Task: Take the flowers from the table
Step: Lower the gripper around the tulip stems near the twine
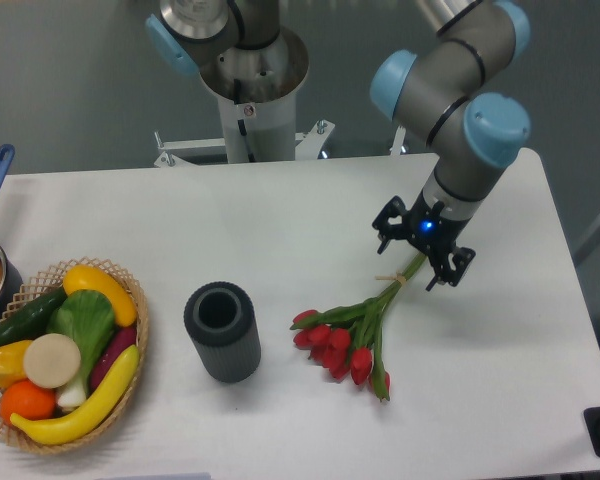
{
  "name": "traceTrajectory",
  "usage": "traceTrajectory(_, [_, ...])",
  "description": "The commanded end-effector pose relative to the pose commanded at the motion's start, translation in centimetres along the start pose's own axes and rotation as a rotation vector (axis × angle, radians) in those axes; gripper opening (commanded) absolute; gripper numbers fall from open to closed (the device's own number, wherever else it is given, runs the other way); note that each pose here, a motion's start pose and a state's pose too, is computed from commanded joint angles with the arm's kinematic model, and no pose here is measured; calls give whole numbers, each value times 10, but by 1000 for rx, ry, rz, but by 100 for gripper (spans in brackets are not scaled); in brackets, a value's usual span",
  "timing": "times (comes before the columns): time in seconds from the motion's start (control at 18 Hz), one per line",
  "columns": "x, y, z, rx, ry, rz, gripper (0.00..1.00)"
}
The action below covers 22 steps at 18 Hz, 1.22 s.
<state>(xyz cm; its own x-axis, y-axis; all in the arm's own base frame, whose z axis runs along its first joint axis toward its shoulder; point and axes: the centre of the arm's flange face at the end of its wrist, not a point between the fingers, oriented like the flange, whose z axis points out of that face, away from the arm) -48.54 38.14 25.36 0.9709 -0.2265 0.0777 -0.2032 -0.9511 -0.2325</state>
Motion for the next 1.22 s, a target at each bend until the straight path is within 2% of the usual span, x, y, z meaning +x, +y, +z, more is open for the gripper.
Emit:
traceTrajectory(0.17, [1,-5,19,-5,18,-49,100])
traceTrajectory(0.44, [5,-14,47,-13,22,-29,100])
traceTrajectory(1.22, [9,-14,73,-28,21,-31,100])
